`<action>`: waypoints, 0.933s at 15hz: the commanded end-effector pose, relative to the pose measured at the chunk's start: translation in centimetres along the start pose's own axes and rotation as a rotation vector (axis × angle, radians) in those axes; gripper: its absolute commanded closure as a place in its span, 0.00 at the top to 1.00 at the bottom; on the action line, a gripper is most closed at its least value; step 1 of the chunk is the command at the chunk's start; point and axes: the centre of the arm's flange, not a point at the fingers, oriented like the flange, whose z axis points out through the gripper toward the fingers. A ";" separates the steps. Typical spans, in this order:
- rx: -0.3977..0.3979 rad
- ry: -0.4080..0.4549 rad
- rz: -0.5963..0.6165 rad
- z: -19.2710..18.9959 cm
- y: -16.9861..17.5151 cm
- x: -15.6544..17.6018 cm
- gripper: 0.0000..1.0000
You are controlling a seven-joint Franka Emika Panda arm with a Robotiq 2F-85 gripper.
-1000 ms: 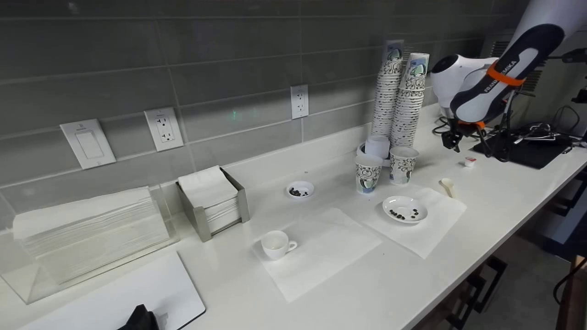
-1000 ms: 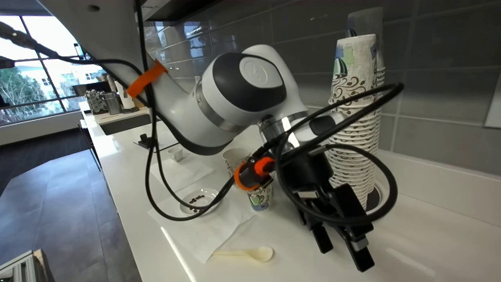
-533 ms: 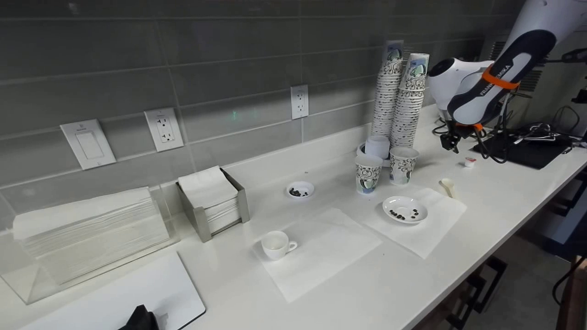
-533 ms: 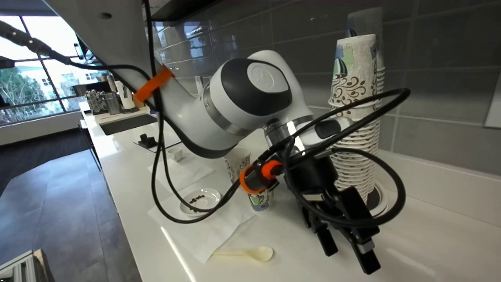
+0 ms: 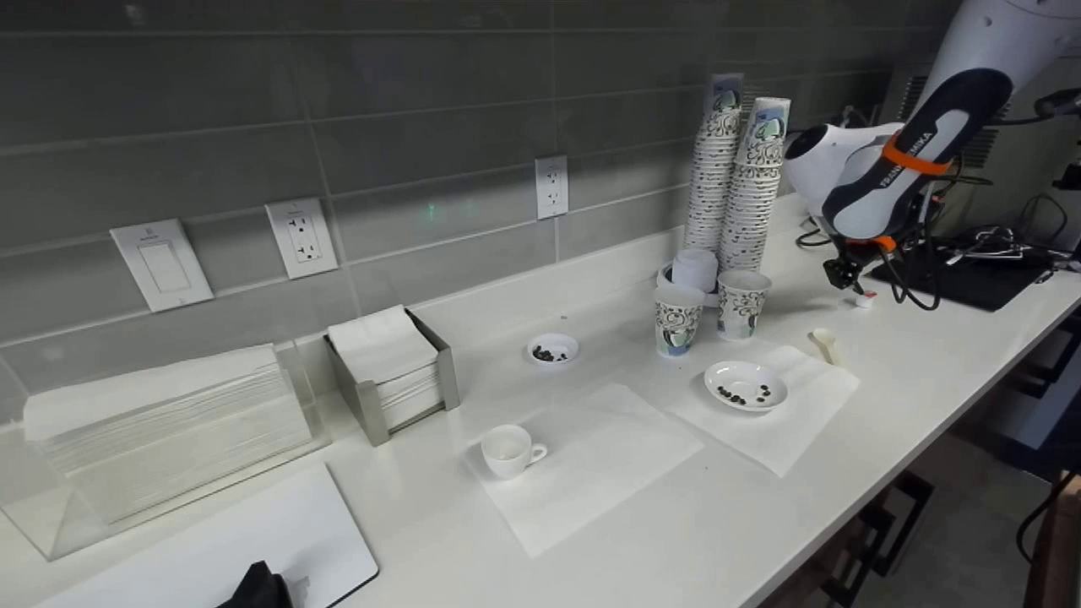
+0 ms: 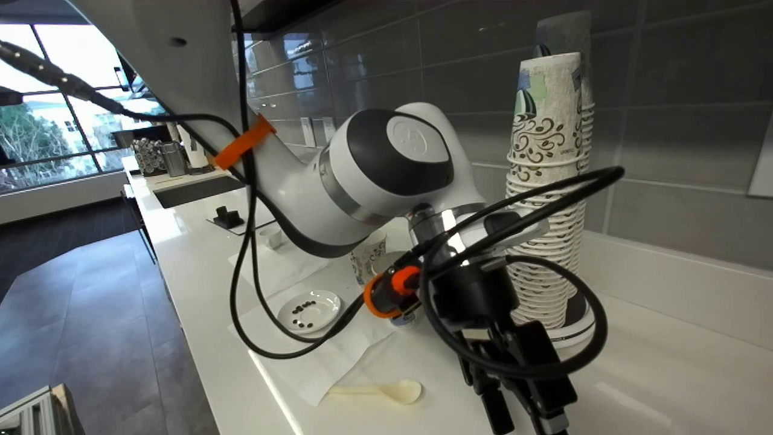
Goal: Pick up the container on the right and then put it in the small mug on the left
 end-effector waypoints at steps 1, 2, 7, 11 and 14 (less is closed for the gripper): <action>-0.055 -0.025 0.002 1.5 -1.1 0.4 1.00; -0.044 -0.014 0.001 1.8 -1.3 0.4 1.00; -0.012 0.032 -0.004 2.4 -2.7 1.2 0.79; -0.014 0.047 0.002 2.6 -3.1 1.6 0.52; -0.024 0.048 0.015 2.8 -2.8 1.7 0.36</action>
